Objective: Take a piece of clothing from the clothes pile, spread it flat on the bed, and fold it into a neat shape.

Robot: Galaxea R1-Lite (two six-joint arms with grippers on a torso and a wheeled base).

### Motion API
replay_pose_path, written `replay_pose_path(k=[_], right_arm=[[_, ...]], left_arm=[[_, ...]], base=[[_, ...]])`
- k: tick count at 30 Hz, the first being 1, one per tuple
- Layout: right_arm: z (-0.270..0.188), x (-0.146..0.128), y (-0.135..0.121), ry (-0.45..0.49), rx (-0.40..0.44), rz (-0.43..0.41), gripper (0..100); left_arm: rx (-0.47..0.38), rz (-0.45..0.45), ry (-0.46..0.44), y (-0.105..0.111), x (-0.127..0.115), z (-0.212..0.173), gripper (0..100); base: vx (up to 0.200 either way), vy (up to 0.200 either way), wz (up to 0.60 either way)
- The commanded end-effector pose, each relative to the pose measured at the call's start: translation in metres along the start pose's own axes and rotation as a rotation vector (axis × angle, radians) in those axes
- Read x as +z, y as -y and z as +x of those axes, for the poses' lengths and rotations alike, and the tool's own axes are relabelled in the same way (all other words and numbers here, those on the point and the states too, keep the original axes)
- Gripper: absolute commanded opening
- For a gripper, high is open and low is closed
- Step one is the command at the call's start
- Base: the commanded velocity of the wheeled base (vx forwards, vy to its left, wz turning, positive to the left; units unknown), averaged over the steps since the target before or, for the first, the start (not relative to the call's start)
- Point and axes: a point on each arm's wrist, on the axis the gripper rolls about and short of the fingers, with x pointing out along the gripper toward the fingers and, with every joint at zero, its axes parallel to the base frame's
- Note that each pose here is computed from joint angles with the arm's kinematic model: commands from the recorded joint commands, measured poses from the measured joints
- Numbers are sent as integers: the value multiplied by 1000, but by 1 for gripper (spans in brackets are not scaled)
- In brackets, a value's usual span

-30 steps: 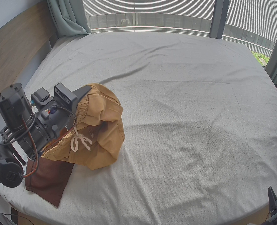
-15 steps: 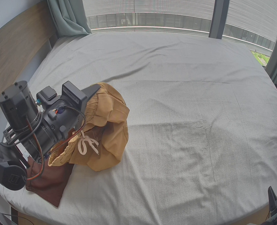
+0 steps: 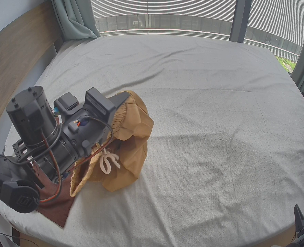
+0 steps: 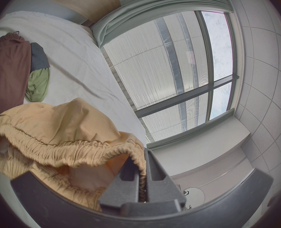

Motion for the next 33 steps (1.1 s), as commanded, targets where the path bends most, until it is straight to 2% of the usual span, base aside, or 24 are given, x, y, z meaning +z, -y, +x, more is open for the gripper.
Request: replay_pose_path(k=[1,6,16,22,28,33], right_arm=[[0,-5,0,0,0,1,100],[0,-5,0,0,1,0,100],[0,-5,0,0,0,1,100],[0,-5,0,0,0,1,100],[0,-5,0,0,0,1,100],[0,-5,0,0,0,1,100]], left_arm=[[-11,-5,-32,4,-16,11,0],[-24,-8,-66,7,-30,16,0],[-45,-23,-194,12,-71,20,0],[-47,-65,-242,10,-91,37,0],[-87,-89,-286,15,-102,48,0],[-147,-134,-337,31,-121,56,0]], base=[[0,0,0],[0,0,0],[0,0,0],[0,0,0],[0,0,0],[0,0,0]])
